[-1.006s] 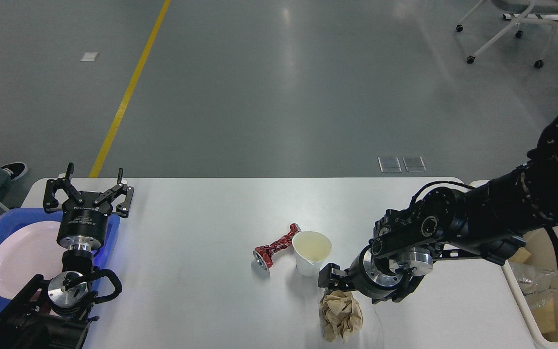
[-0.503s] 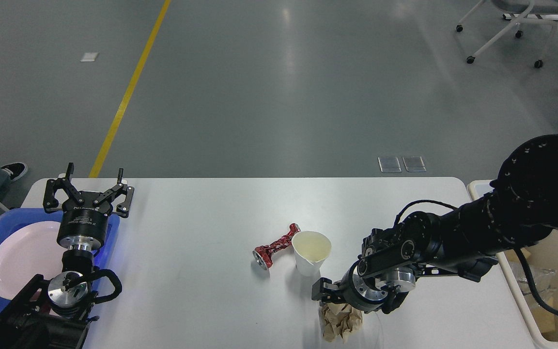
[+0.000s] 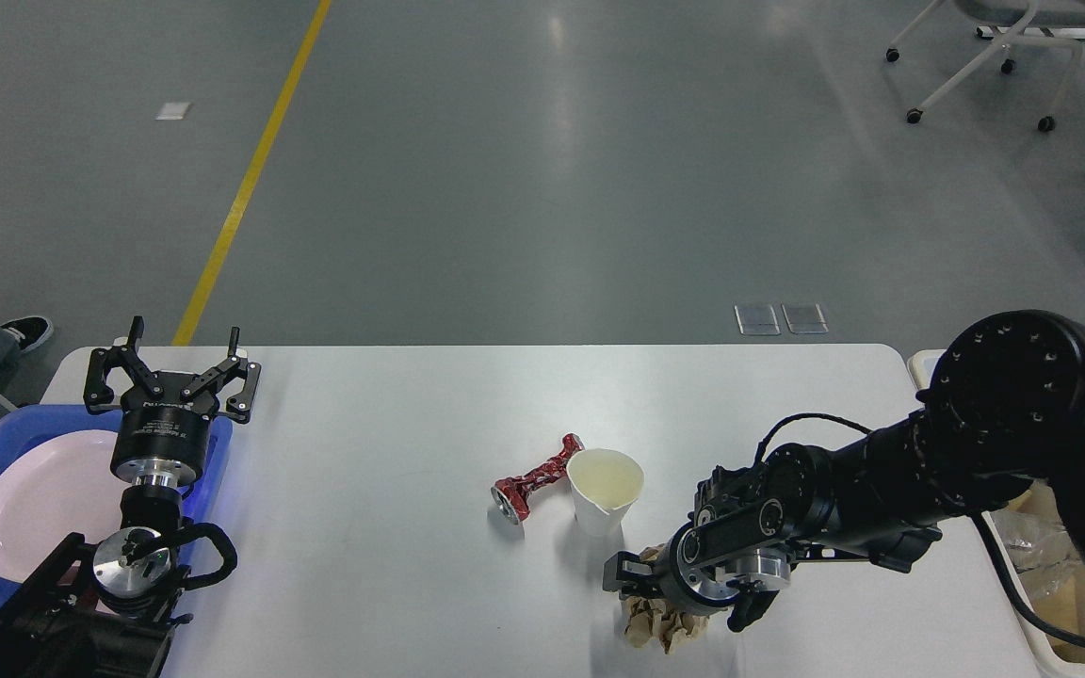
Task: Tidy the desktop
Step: 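Lower the right gripper and grasp the crumpled brown paper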
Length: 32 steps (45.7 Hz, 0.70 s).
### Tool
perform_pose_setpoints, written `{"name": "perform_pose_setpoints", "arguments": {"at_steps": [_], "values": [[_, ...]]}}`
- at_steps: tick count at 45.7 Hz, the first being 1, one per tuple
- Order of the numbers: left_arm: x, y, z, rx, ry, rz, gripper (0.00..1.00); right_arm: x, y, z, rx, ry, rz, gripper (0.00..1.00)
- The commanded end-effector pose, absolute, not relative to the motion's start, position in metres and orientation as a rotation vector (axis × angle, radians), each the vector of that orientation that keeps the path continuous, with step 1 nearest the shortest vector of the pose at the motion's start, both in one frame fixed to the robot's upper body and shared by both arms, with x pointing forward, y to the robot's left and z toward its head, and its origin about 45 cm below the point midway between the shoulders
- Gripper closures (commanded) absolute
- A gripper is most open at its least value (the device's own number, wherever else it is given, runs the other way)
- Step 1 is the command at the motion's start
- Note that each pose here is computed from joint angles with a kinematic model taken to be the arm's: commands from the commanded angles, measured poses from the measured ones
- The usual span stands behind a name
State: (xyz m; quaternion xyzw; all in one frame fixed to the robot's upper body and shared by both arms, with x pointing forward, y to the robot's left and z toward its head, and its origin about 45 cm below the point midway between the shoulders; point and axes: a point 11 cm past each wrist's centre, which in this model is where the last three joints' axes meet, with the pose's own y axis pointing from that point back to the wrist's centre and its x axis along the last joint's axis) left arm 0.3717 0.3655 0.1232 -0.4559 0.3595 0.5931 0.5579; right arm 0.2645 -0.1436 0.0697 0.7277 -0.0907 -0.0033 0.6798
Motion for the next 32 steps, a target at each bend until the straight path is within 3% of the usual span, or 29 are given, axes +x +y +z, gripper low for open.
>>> {"name": "perform_pose_setpoints", "arguments": {"at_steps": [1, 7, 14, 32], "values": [[0.372, 0.365, 0.123, -1.075, 0.848, 1.399, 0.04, 0.259, -0.140, 0.067, 1.635, -0.179, 0.005, 0.34], [0.372, 0.365, 0.123, -1.075, 0.848, 1.399, 0.04, 0.256, -0.137, 0.065, 1.638, -0.178, -0.015, 0.73], [0.372, 0.365, 0.123, -1.075, 0.848, 1.399, 0.04, 0.254, -0.137, 0.065, 1.634, -0.206, -0.072, 1.00], [0.372, 0.365, 0.123, -1.075, 0.848, 1.399, 0.04, 0.260, -0.140, 0.078, 1.622, -0.238, -0.107, 1.00]]}}
